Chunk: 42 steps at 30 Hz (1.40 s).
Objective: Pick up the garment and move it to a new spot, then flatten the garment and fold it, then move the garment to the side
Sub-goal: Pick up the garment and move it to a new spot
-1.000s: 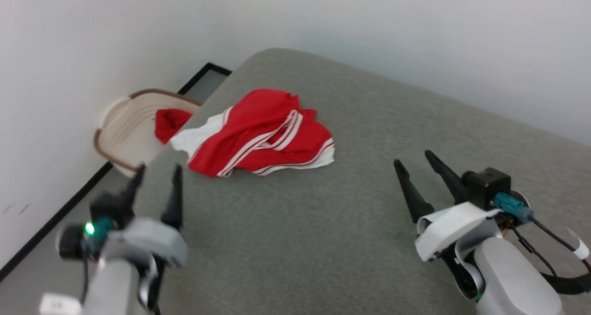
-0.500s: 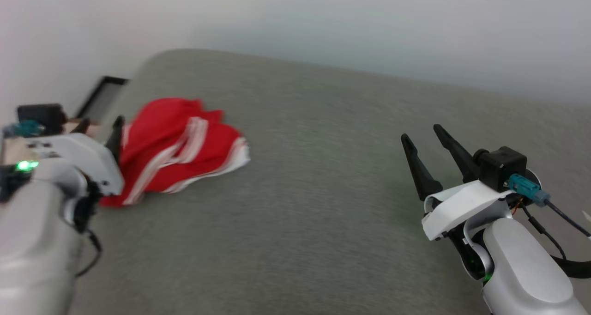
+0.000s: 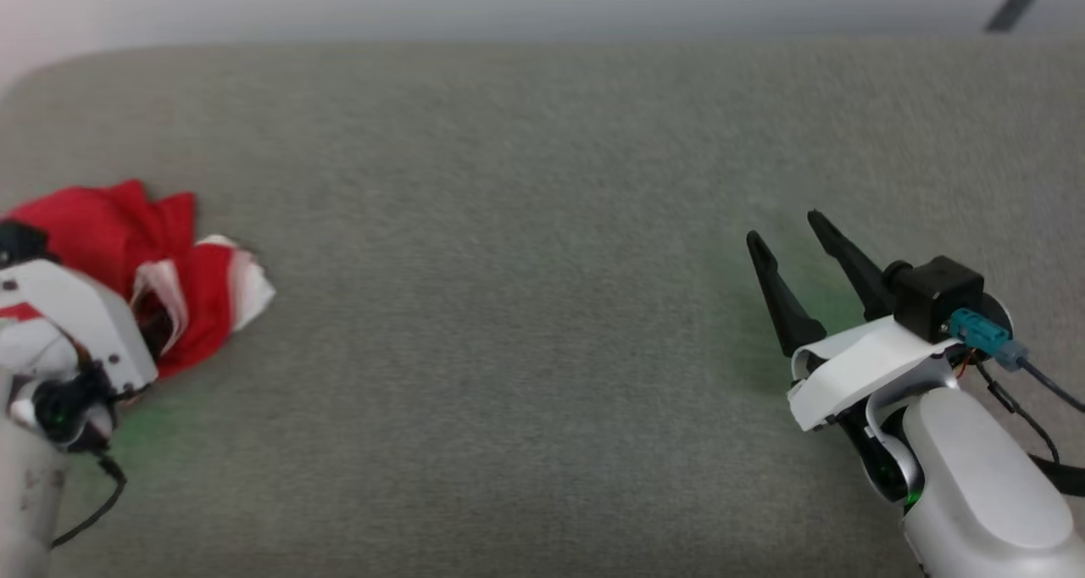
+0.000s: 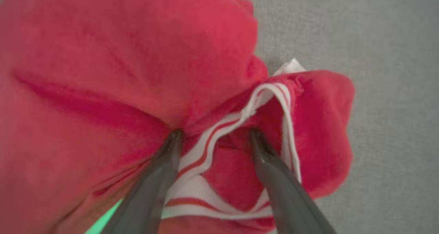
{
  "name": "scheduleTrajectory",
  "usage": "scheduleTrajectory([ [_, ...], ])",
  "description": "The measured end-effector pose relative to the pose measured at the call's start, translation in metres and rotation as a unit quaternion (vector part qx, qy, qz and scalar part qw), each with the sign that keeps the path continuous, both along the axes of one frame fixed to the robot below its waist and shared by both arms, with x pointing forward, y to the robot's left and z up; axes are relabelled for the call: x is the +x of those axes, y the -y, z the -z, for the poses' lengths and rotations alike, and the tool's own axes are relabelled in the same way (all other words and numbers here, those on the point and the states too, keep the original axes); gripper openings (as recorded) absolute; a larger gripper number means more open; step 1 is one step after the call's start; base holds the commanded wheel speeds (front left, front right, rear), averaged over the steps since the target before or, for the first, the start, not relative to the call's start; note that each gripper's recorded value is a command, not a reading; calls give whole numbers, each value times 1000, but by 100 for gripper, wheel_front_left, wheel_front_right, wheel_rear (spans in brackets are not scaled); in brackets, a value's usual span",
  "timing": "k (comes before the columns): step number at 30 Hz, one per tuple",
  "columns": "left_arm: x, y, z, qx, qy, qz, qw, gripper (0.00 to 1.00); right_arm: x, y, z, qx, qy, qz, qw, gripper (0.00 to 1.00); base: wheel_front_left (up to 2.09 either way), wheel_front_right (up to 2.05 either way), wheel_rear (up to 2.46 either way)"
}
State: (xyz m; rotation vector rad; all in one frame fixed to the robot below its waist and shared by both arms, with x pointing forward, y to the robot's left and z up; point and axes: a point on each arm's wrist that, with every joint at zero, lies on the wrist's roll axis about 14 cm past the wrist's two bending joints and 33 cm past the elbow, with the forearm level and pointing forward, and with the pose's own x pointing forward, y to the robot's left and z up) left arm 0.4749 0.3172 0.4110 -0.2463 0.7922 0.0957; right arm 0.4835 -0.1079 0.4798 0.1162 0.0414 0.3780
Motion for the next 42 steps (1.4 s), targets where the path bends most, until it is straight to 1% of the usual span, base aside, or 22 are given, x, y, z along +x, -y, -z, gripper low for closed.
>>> scheduleTrajectory([
  [3, 1, 3, 22, -8, -38, 2, 999, 100, 4, 11, 9, -8, -7, 8, 1000, 100, 0, 0, 0],
  [5, 4, 5, 33, -4, -51, 8, 999, 100, 6, 16, 16, -12, -13, 12, 1000, 100, 0, 0, 0],
  [9, 15, 10, 48, -13, -63, 8, 998, 100, 10, 21, 26, -18, -22, 13, 1000, 100, 0, 0, 0],
  [10, 16, 11, 51, -14, -67, 9, 998, 56, 10, 22, 29, -19, -25, 13, 999, 100, 0, 0, 0],
  [11, 17, 11, 54, -15, -70, 8, 997, 34, 10, 22, 31, -20, -28, 13, 999, 100, 0, 0, 0],
  [12, 18, 12, 55, -18, -71, 7, 997, 0, 10, 23, 32, -21, -28, 13, 999, 100, 0, 0, 0],
  [16, 22, 12, 50, -12, -54, 8, 998, 0, 10, 23, 26, -21, -22, 13, 999, 100, 0, 0, 0],
  [21, 26, 16, 27, 13, -13, 36, 999, 0, 4, 19, 19, -16, -18, 12, 1000, 100, 0, 0, 0],
  [25, 39, 41, -10, 24, 53, 87, 995, 0, -5, 14, 16, -9, -20, 10, 1000, 100, 0, 0, 0],
  [27, 48, 42, -41, 43, 92, 105, 989, 0, -9, 14, 12, -2, -19, 14, 1000, 100, 0, 0, 0],
  [29, 56, 47, -72, 58, 135, 122, 982, 0, -12, 12, 7, 3, -14, 15, 1000, 100, 0, 0, 0],
  [32, 59, 73, -108, 66, 184, 165, 967, 0, -16, 11, -3, 16, -6, 21, 1000, 100, 0, 0, 0],
  [36, 61, 113, -157, 64, 247, 221, 941, 0, -21, 10, -14, 31, 5, 27, 999, 100, 0, 0, 0],
  [38, 60, 143, -175, 47, 269, 256, 927, 0, -24, 13, -18, 39, 9, 36, 999, 100, 0, 0, 0],
  [39, 57, 179, -189, 18, 285, 294, 912, 0, -27, 20, -20, 45, 11, 49, 998, 100, 0, 0, 0],
  [42, 49, 229, -208, -35, 302, 342, 889, 0, -31, 33, -22, 55, 13, 71, 996, 100, 0, 0, 0],
])
